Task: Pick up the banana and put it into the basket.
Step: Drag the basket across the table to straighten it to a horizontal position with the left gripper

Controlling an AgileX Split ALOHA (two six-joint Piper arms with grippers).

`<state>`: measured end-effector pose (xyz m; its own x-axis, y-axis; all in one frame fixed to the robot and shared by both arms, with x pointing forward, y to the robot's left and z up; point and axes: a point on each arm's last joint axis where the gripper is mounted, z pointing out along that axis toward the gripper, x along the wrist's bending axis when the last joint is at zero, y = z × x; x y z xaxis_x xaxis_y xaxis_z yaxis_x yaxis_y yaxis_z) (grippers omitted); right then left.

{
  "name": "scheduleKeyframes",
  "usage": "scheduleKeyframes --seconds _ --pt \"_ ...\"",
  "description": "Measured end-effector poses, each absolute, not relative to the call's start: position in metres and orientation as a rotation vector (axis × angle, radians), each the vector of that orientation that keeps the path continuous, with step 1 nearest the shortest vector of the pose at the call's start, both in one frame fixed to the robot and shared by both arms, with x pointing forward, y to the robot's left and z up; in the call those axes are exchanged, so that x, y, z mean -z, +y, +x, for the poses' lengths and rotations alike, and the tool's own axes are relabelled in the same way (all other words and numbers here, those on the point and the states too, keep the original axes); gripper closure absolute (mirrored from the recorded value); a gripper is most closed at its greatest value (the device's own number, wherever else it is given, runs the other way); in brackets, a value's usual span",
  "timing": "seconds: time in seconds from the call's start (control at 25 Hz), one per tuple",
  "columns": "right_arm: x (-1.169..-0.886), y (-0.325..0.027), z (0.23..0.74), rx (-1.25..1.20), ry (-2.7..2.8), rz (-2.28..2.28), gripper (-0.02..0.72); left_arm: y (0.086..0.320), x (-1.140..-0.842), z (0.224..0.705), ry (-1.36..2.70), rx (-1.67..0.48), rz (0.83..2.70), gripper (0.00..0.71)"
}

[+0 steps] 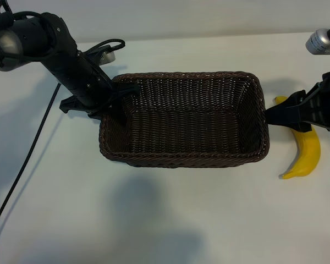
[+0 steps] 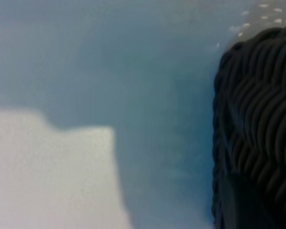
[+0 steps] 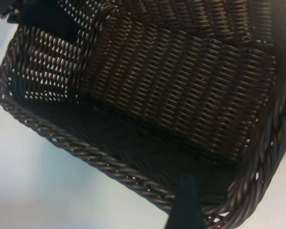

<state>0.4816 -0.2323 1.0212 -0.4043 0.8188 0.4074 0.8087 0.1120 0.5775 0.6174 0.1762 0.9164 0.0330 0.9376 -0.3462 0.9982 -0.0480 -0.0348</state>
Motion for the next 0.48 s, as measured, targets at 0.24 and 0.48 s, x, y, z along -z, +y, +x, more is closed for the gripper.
scheduleKeyframes --seconds 0.24,0.48 --pt "-1.021 -0.232 0.482 -1.196 2.333 1.707 0.134 0.176 -0.914 0.617 2.012 0.424 2.085 0.382" --pt "-1.021 -0.232 0.482 -1.196 2.333 1.707 0.134 0.176 -0.924 0.615 1.998 0.437 2.102 0.210"
